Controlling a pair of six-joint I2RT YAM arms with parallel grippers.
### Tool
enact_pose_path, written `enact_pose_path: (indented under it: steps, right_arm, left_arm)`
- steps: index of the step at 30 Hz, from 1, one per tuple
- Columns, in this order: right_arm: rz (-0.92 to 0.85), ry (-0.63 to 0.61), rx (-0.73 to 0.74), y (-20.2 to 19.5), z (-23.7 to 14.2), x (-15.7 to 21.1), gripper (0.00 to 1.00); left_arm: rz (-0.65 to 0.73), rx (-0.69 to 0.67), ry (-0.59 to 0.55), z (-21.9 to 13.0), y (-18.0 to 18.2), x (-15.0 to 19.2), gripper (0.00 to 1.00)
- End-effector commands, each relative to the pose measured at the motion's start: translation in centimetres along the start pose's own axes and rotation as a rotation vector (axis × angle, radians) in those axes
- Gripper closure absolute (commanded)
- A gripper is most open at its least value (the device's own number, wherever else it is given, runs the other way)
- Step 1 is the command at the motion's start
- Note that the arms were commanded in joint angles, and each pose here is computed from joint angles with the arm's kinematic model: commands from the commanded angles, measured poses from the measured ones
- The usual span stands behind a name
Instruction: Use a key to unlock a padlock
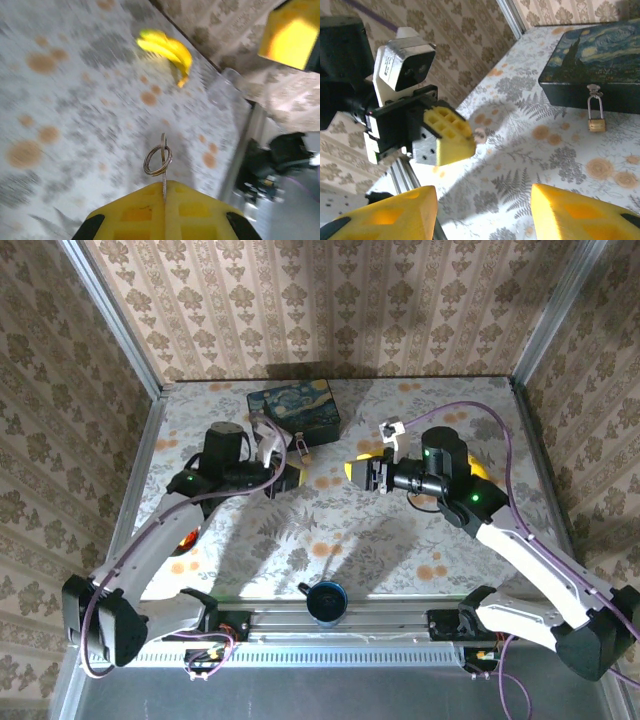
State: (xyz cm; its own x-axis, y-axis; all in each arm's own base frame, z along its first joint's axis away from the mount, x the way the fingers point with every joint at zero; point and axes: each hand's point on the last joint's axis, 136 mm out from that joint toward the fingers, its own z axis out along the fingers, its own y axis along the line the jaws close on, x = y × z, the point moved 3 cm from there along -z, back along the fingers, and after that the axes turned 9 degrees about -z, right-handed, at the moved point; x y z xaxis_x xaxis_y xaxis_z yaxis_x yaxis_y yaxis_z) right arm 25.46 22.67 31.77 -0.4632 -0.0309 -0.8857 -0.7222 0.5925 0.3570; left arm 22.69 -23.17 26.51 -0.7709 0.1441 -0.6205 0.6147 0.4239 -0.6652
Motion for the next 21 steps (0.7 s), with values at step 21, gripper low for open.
enact_pose_path:
  steps: [21]
  right_arm:
    - [-0.22, 0.271, -0.001, 2.5, 7.4, 7.5, 0.35]
  left_arm:
    - [-0.55, 0.126, 0.341, 0.0, -1.1, 7.5, 1.0]
